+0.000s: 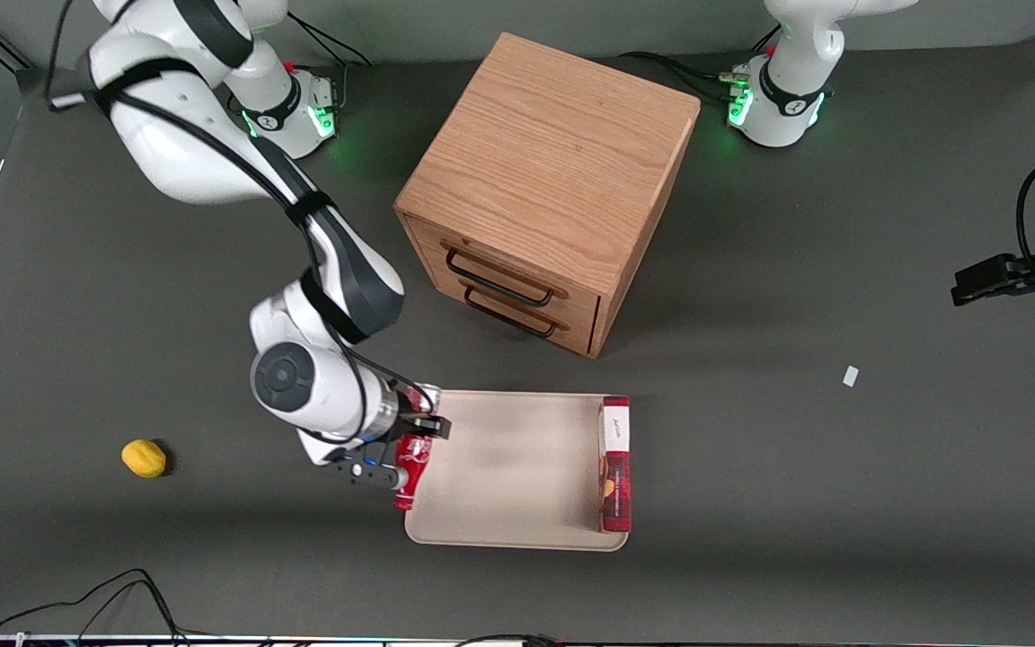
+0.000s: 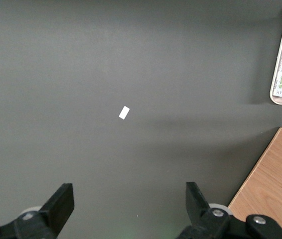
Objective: Place coke bottle on tray
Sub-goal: 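Carry the bottle with the right gripper over the cream tray, then lower the bottle onto the tray and open the right gripper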
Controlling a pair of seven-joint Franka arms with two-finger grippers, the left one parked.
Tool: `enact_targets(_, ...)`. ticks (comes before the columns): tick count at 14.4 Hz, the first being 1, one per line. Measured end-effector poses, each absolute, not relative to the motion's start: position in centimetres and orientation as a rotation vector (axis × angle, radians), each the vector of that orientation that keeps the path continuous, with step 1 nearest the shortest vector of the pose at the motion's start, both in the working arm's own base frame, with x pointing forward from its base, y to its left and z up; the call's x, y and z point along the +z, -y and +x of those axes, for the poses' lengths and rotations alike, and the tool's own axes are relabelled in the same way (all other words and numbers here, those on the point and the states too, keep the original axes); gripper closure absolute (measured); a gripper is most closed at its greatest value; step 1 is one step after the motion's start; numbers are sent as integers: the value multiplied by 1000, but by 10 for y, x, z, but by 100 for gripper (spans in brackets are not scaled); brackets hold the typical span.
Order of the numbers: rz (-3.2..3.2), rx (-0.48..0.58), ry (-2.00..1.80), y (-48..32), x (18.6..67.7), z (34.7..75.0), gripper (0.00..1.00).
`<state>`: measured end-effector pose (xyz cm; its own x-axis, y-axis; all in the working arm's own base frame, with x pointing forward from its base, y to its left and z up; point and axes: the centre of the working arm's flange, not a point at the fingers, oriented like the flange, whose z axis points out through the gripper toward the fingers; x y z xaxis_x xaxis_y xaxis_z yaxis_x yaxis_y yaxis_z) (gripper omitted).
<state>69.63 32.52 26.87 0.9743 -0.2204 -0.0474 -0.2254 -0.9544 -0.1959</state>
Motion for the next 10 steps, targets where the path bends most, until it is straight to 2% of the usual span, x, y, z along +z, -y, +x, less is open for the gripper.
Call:
enact_targets(5,-2928,-33,-296,-335,211,698,47)
enact_targets(10,-2925,-67,-295,-332,187,700,47)
